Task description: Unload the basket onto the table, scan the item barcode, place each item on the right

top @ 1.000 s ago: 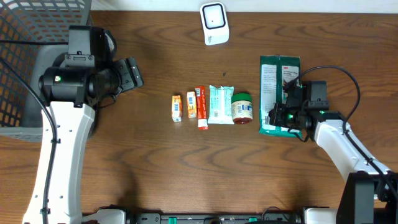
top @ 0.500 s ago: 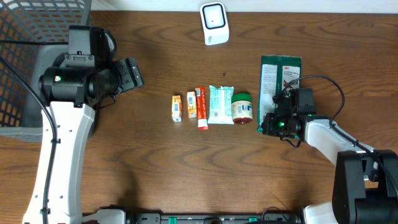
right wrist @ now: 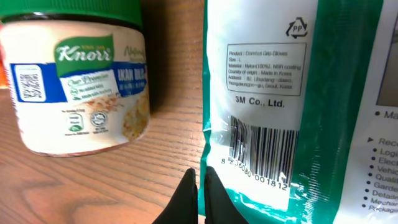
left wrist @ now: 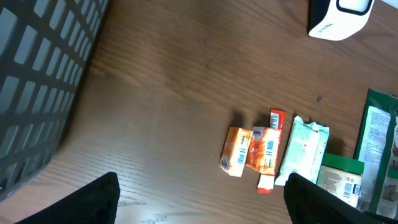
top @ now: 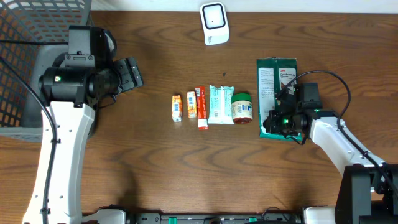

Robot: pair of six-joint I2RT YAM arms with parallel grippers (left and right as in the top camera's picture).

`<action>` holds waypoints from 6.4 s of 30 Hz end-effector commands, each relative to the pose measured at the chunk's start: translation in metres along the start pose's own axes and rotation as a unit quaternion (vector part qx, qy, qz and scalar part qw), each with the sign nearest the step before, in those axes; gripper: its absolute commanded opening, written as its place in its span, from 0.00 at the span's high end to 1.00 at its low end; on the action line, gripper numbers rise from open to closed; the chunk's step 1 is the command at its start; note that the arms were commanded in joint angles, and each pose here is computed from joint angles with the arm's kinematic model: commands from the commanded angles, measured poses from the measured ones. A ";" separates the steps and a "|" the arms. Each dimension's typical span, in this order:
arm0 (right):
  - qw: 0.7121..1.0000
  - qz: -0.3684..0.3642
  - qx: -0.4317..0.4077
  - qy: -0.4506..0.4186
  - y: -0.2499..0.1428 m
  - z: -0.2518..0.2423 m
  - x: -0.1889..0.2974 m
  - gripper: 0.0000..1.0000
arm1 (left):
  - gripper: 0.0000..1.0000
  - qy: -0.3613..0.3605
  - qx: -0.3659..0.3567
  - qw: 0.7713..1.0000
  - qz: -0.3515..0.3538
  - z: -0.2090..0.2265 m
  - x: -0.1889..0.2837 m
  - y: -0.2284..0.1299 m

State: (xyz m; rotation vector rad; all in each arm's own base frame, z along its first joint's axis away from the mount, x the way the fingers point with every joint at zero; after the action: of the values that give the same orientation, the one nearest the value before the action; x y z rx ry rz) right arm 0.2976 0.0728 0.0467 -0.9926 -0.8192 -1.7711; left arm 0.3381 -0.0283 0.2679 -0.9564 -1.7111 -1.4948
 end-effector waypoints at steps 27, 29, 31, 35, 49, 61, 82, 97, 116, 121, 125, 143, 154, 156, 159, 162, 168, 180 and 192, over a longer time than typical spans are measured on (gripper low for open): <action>0.996 0.030 0.016 -0.082 -0.039 -0.030 -0.017 0.96 | 0.15 -0.001 -0.003 1.000 0.000 -0.001 0.000 0.002; 0.998 0.038 0.016 -0.057 -0.038 -0.018 -0.014 0.94 | 0.15 -0.001 -0.003 1.000 0.000 -0.001 0.000 0.002; 0.998 0.044 0.016 -0.030 -0.035 -0.005 -0.009 0.91 | 0.15 -0.001 -0.003 1.000 0.000 -0.001 0.000 0.002; 0.999 0.033 0.023 -0.016 -0.019 0.013 0.007 0.85 | 0.15 -0.001 -0.003 1.000 0.000 -0.001 0.000 0.002; 0.995 -0.024 0.050 -0.077 0.008 0.003 0.015 0.69 | 0.15 -0.001 -0.003 1.000 0.000 -0.001 0.000 0.002; 0.992 -0.087 0.063 -0.069 0.033 0.010 0.015 0.01 | 0.14 -0.001 -0.003 1.000 0.000 -0.001 0.000 0.002; 0.990 -0.102 0.067 -0.064 0.040 0.013 0.016 0.01 | 0.15 -0.001 -0.003 1.000 0.000 -0.001 0.000 0.002; 0.991 -0.095 0.065 -0.067 0.037 0.011 0.015 0.01 | 0.15 -0.001 -0.003 1.000 0.000 -0.001 0.000 0.002; 0.991 -0.094 0.062 -0.067 0.036 0.011 0.015 0.01 | 0.15 -0.001 -0.003 1.000 0.000 -0.001 0.000 0.002; 0.992 -0.094 0.057 -0.067 0.036 0.011 0.015 0.01 | 0.15 -0.001 -0.003 1.000 0.000 -0.001 0.000 0.002; 0.992 -0.100 0.040 -0.062 0.038 0.013 0.016 0.01 | 0.15 -0.001 -0.003 1.000 0.000 -0.001 0.000 0.002; 0.993 -0.105 0.029 -0.051 0.078 0.113 0.166 0.06 | 0.15 -0.001 -0.003 1.000 0.000 -0.001 0.000 0.002; 0.995 -0.035 0.046 -0.078 0.100 0.160 0.156 0.03 | 0.15 -0.001 -0.003 1.000 0.000 -0.001 0.000 0.002; 0.994 0.000 0.044 -0.097 0.097 0.156 0.129 0.02 | 0.15 -0.001 -0.003 1.000 0.000 -0.001 0.000 0.002; 0.990 0.051 0.043 -0.126 0.091 0.149 0.088 0.01 | 0.15 -0.001 -0.003 1.000 0.000 -0.001 0.000 0.002; 0.984 0.090 0.045 -0.150 0.086 0.143 0.050 0.01 | 0.15 -0.001 -0.003 1.000 0.000 -0.001 0.000 0.002; 0.971 0.144 0.040 -0.184 0.078 0.126 -0.006 0.01 | 0.15 -0.001 -0.003 1.000 0.000 -0.001 0.000 0.002; 0.954 0.197 0.025 -0.224 0.066 0.097 -0.053 0.13 | 0.15 -0.001 -0.003 1.000 0.000 -0.001 0.000 0.002; 0.946 0.195 0.049 -0.256 0.056 0.095 -0.058 0.14 | 0.15 -0.001 -0.003 1.000 0.000 -0.001 0.000 0.002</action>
State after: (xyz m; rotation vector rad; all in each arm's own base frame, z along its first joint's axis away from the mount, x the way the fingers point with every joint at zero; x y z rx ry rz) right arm 0.3949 0.1530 0.0492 -1.4495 -0.8980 -1.1671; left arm 0.3381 -0.0283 0.2678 -0.9564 -1.7110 -1.4941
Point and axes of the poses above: each gripper's point midway between its finger pads, its own x axis back along the fingers, its own z axis along the line the jaws close on, y = z × x, the point moved 2 cm from there along x, back along the fingers, and after that the axes turned 15 degrees about -x, right-handed, at the moved point
